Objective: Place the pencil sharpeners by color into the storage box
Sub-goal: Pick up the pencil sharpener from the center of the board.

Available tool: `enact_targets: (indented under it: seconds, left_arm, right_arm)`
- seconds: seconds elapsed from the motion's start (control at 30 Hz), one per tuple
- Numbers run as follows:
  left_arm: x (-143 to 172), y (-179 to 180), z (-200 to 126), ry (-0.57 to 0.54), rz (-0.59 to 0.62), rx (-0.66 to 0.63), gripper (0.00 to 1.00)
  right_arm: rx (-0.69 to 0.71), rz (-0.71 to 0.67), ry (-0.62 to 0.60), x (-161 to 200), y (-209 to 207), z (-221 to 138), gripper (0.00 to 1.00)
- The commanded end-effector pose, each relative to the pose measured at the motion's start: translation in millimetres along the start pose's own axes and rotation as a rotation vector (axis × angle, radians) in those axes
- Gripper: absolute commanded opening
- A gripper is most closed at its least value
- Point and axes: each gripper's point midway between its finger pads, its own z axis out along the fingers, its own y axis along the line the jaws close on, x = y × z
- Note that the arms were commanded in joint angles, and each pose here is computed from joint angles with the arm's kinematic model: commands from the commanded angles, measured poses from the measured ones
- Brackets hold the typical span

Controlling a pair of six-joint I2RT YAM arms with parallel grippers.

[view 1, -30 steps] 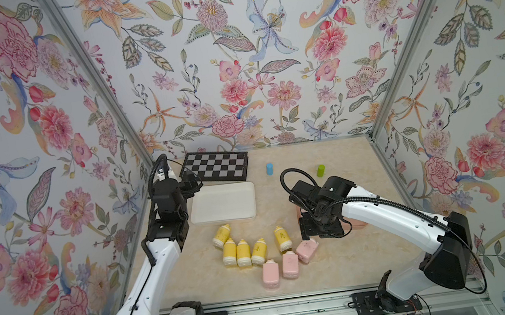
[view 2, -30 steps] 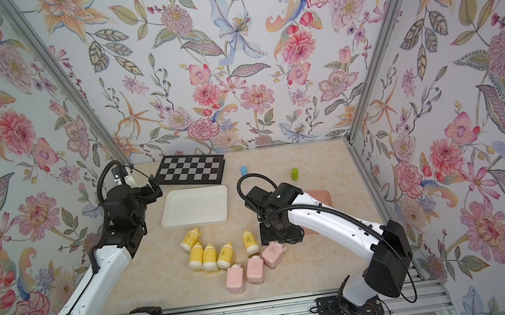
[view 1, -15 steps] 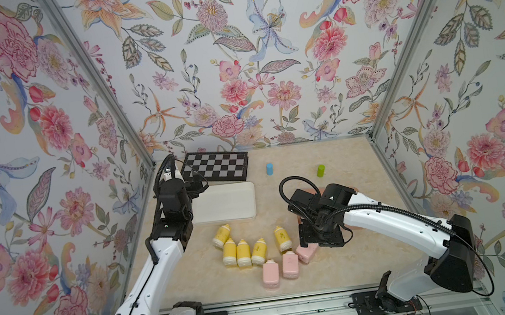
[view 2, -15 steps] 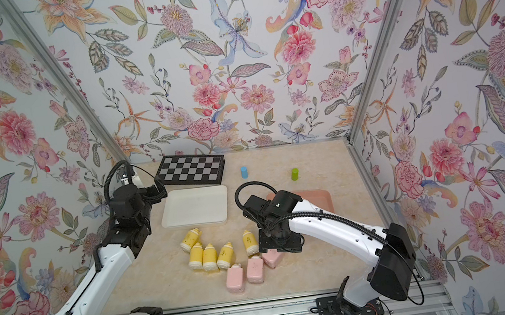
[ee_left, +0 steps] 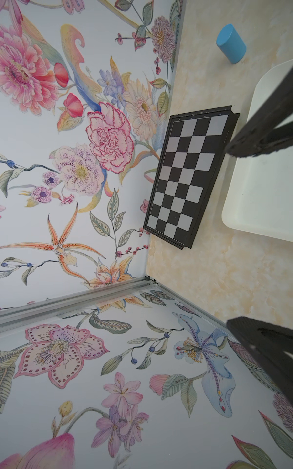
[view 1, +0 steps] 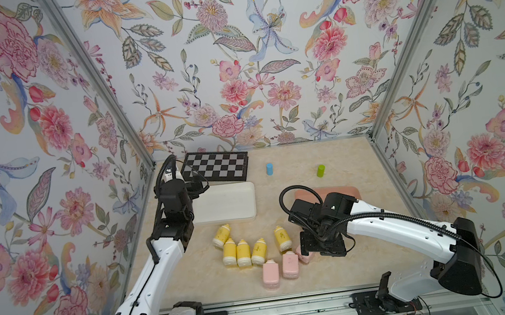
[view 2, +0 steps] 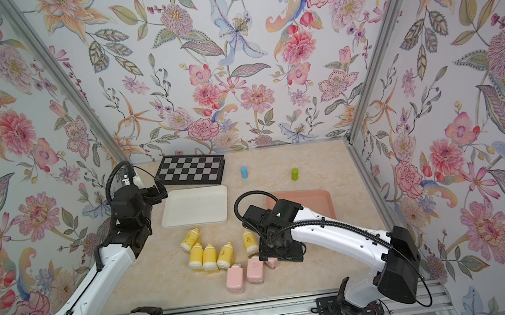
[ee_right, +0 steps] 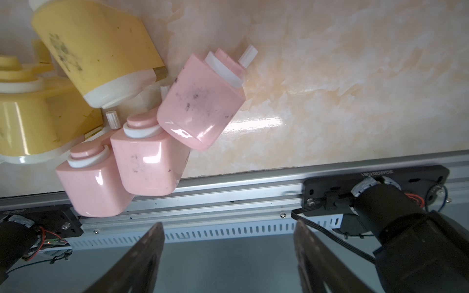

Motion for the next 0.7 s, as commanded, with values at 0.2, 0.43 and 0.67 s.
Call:
enact_targets:
  seconds: [0.2,0.43,0.67]
  left_arm:
    - [-6,-2,-5,-0.026,0.001,0.007,1.0]
    - [-4,-3,-4,-0.02,0.003,0.011,0.99]
    - [-6,-2,-5,-0.025,0.003,0.009,0.99]
  right_arm:
    - [-0.006,0.094,-0.006,2,8,18,0.81]
    - [-0.029,0.131,-0.014,-26,17,25,0.83]
    - [-0.011,0.131,0.005,-46,25,36,0.83]
